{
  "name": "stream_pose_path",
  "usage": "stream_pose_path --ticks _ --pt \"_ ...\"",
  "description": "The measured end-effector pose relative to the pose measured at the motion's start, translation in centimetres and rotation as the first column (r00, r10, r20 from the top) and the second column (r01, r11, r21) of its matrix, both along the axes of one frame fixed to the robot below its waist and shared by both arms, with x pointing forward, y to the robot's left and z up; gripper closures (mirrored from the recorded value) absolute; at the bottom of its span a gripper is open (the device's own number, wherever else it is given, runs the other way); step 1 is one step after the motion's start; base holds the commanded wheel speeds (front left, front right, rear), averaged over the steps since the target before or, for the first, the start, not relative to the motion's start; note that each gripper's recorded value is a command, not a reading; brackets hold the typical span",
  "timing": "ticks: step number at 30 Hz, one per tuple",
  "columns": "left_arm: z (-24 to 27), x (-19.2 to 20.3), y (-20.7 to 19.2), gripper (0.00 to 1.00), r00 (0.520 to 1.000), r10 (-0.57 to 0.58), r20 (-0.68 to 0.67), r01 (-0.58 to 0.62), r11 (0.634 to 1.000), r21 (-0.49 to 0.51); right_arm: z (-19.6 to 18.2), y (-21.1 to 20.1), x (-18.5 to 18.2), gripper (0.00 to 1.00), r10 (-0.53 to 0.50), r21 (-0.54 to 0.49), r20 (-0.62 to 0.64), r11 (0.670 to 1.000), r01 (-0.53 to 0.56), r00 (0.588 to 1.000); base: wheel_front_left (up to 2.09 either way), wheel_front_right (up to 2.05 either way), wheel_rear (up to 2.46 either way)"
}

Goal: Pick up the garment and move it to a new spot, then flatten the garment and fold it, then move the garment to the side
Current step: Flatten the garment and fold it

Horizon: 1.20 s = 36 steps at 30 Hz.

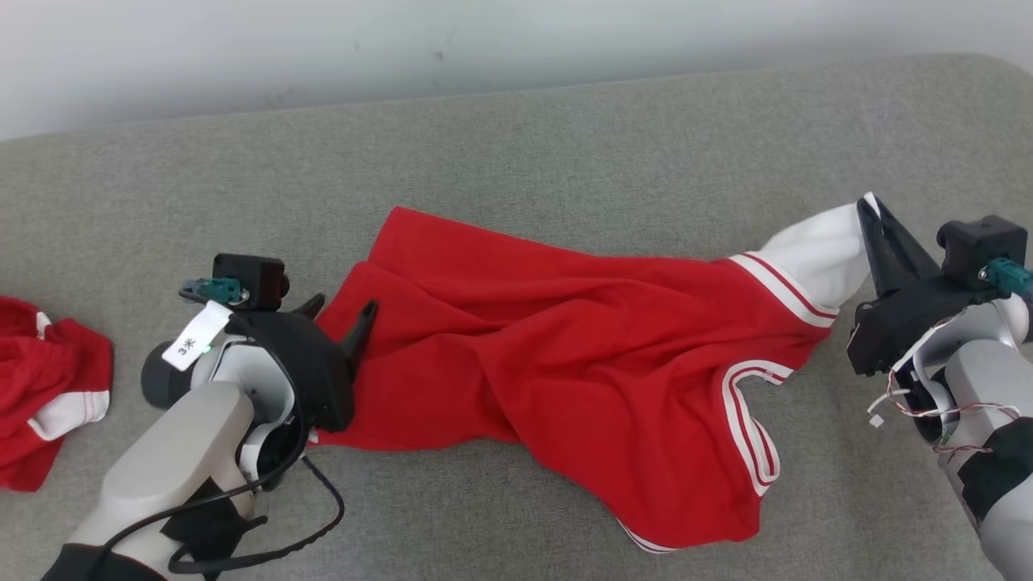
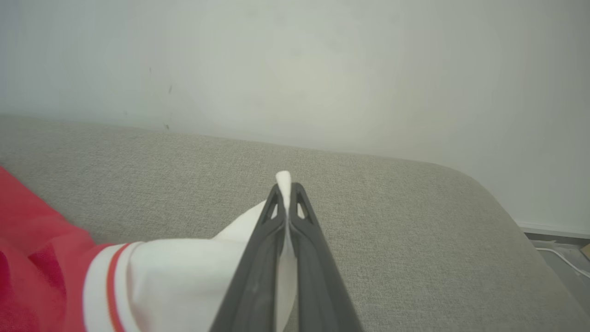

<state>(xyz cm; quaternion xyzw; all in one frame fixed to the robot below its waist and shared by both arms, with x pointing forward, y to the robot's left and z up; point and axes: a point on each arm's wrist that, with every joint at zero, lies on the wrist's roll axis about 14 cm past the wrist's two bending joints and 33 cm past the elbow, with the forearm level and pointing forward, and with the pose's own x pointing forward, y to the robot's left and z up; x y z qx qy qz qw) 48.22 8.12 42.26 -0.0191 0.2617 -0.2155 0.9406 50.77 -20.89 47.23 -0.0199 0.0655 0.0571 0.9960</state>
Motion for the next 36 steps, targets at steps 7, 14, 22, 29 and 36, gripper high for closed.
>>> stream_pose_path --ticks 7,14,22,29,36 --pt "-4.3 -1.5 0.6 0.0 0.985 -0.003 -0.172 0.014 0.998 0.062 0.5 -0.4 0.2 1.0 -0.002 -0.01 0.022 1.0 0.002 1.0 0.0 0.0 0.0" --pt "-4.6 -1.6 0.5 1.0 0.972 -0.006 -0.235 0.022 0.998 0.064 0.9 -0.7 0.4 1.0 -0.006 -0.02 0.037 1.0 0.007 0.999 0.0 0.0 0.0" --pt "-4.4 -2.5 1.9 1.0 0.973 0.005 -0.23 0.009 0.998 0.06 1.4 0.2 0.8 1.0 0.011 -0.013 0.055 1.0 -0.01 0.998 0.0 0.0 0.0" --pt "-4.9 -5.2 4.6 1.0 0.975 0.036 -0.218 -0.023 0.998 0.063 0.8 1.7 0.5 1.0 0.035 0.01 0.046 0.999 -0.036 0.998 0.0 0.0 0.0" --pt "-5.3 -9.1 6.3 1.0 0.979 0.055 -0.199 -0.047 0.998 0.042 0.7 3.7 0.2 1.0 0.076 0.026 0.042 0.997 -0.077 0.996 0.0 0.0 0.0"
